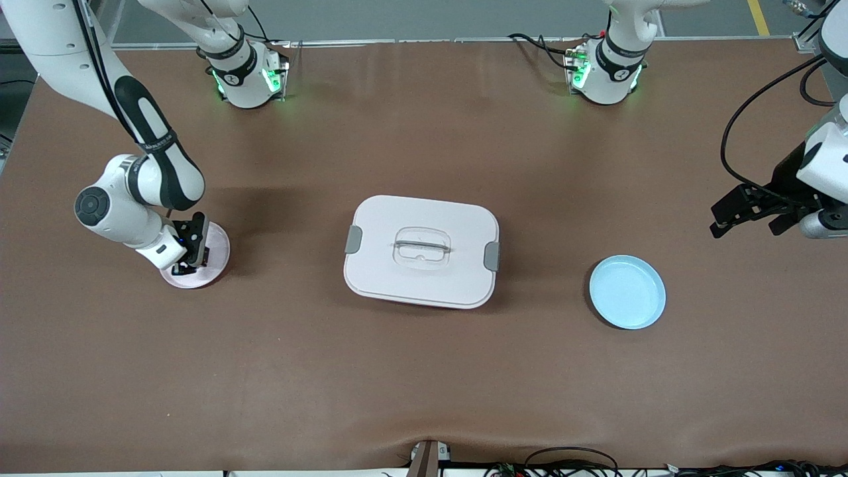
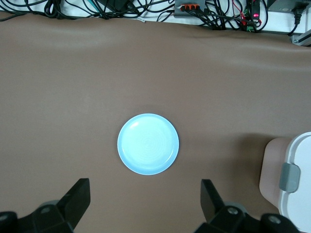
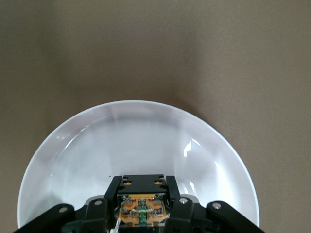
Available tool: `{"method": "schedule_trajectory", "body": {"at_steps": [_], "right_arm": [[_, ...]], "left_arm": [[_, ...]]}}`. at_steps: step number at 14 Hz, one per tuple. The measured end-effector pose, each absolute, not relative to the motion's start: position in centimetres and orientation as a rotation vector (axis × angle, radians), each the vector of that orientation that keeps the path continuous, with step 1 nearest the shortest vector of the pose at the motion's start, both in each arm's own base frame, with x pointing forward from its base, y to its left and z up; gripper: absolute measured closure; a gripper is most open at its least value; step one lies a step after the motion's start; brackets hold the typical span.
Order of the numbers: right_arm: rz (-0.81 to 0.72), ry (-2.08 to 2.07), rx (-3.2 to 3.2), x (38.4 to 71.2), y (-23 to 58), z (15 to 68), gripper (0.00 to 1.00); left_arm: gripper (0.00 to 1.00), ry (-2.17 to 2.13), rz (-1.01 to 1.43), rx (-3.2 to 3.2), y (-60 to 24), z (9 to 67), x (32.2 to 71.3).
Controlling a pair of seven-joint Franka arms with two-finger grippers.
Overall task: Transfer orange switch to right arm and place
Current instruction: 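Set the switch on the white plate and open the right gripper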
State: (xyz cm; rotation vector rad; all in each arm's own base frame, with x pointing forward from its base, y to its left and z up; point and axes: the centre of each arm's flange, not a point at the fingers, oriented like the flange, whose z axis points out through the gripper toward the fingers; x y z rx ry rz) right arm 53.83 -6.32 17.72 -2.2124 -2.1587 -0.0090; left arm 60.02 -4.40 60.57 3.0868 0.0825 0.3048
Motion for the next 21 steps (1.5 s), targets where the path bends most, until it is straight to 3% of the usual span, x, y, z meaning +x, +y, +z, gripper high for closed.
{"method": "schedule_trajectory", "body": {"at_steps": [1,2,7,8,13,16,21], "right_arm": [[-0.012,-2.16,-2.214,54.0,-6.3,17.8,0.59],[-0.018,-2.165,-2.217,54.2,-6.3,18.0,0.52],[-0.039,-2.178,-2.224,55.2,-6.3,18.6,0.04],[-0.037,-2.177,-2.223,55.1,-6.3,18.5,0.0],[-0.022,-2.126,-2.254,55.0,-6.3,18.3,0.0],[0.066,-1.972,-2.293,54.7,-5.8,18.3,0.0],[0.185,-1.684,-2.422,56.0,-4.2,23.1,0.0]], "left_arm": [[0.0,0.085,0.305,3.087,-4.3,60.6,60.0],[0.0,0.089,0.305,3.087,-4.2,60.6,60.0],[0.0,0.093,0.294,3.089,-4.0,60.7,59.9],[0.0,0.093,0.283,3.091,-4.0,60.9,59.7],[0.0,0.115,0.265,3.098,-3.0,64.2,57.6],[0.0,0.112,0.254,3.1,-3.1,64.6,57.1],[0.0,0.112,0.202,3.106,-3.1,63.6,57.3]]}}
